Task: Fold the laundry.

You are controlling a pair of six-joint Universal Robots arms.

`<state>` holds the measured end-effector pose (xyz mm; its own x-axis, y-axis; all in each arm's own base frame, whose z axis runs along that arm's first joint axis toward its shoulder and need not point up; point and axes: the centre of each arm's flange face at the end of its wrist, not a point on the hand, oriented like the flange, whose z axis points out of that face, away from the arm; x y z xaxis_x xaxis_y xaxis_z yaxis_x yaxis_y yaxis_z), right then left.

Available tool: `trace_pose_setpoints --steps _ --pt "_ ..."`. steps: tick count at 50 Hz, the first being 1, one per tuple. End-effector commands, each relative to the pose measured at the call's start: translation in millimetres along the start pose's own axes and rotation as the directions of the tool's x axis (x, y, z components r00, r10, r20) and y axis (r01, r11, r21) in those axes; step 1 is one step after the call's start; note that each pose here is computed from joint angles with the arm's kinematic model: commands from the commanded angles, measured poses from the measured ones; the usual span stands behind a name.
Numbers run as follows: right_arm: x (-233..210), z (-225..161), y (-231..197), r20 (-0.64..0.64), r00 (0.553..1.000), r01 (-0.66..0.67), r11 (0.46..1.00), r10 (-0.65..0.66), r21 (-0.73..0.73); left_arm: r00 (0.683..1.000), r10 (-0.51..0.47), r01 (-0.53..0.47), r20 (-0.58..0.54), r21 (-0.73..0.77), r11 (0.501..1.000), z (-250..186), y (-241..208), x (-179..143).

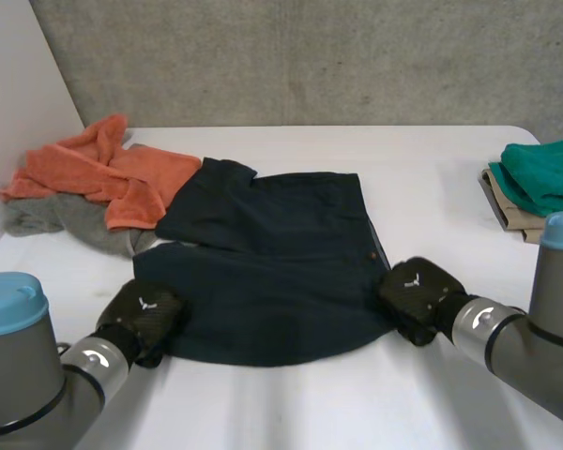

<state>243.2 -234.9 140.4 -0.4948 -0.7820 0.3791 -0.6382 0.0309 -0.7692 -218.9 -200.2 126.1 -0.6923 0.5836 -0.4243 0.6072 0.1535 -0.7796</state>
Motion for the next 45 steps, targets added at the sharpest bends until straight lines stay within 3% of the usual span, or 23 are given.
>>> trace_pose_setpoints --steps 1,4,7,16,24,30,38,45 --pt "-23.9 -62.9 -5.3 0.262 0.962 0.149 0.957 -0.081 -0.249 0.981 0.052 -0.086 -0.184 -0.183 0.979 -61.9 -2.1 23.7" --pt "-26.1 -80.8 -1.7 0.318 0.945 0.189 0.928 -0.082 -0.321 0.970 0.047 -0.105 -0.239 -0.235 0.966 -81.5 -1.5 29.3" --pt "-21.4 -90.2 -0.8 0.296 0.949 0.217 0.912 -0.113 -0.348 0.960 0.038 -0.117 -0.277 -0.275 0.954 -101.7 -0.9 32.0" --pt "-12.8 -83.8 -8.4 0.207 0.963 0.229 0.934 -0.175 -0.276 0.980 0.077 -0.098 -0.184 -0.111 0.989 -97.3 -26.3 21.3" --pt "17.0 -47.0 -20.4 0.001 0.985 0.172 0.972 -0.174 -0.159 0.992 0.110 -0.107 -0.062 0.057 0.993 -32.9 -52.9 5.8" --pt "51.0 -12.7 -28.4 -0.176 0.970 0.155 0.984 -0.169 -0.089 0.992 0.109 -0.121 0.068 0.212 0.970 34.3 -83.5 -12.8" --pt "87.1 48.9 -37.9 -0.389 0.895 0.226 0.974 -0.218 -0.027 0.966 0.082 -0.180 0.247 0.406 0.896 125.5 -126.2 -39.0" --pt "109.3 106.3 -35.9 -0.537 0.810 0.323 0.944 -0.236 0.072 0.928 0.155 -0.302 0.339 0.439 0.846 194.6 -130.1 -36.7"
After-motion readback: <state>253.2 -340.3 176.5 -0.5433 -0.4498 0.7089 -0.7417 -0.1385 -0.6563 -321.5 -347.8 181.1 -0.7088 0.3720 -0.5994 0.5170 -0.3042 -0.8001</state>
